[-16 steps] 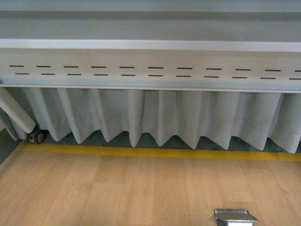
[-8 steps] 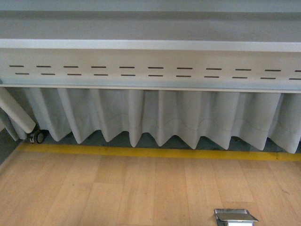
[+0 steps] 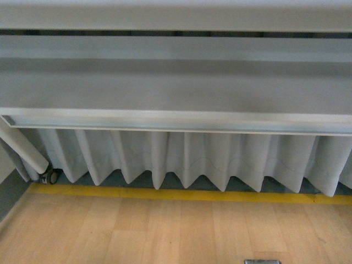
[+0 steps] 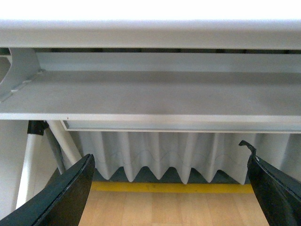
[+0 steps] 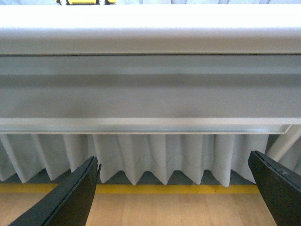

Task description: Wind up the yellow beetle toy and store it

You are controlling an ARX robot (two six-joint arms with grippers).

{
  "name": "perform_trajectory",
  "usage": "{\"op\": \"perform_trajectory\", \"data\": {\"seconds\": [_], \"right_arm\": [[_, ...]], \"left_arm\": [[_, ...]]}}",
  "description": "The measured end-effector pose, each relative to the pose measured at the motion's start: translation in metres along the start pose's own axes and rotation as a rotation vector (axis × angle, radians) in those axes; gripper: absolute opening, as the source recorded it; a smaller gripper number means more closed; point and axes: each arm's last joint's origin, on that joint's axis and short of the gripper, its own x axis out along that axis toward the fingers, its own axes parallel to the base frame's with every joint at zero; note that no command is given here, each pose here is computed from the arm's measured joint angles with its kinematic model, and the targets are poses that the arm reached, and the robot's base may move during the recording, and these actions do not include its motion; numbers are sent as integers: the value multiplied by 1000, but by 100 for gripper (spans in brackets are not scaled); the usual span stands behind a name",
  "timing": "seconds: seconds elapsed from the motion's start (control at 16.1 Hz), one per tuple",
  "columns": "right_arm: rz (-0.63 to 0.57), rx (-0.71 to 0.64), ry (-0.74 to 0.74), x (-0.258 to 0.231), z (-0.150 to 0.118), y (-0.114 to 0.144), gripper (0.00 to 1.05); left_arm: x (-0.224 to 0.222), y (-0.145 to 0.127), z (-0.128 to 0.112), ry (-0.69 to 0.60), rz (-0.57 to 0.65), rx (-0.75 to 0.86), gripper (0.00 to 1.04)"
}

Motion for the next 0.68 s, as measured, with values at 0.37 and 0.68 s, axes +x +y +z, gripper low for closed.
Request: {"op": "perform_trajectory", "data": {"seconds": [0.37,0.68], "right_arm": [[-1,0,1,0,0,0,98],[-1,0,0,0,0,0,98]], "left_arm": [[0,0,0,0,0,0,98],[0,0,0,1,-1,0,98]]}}
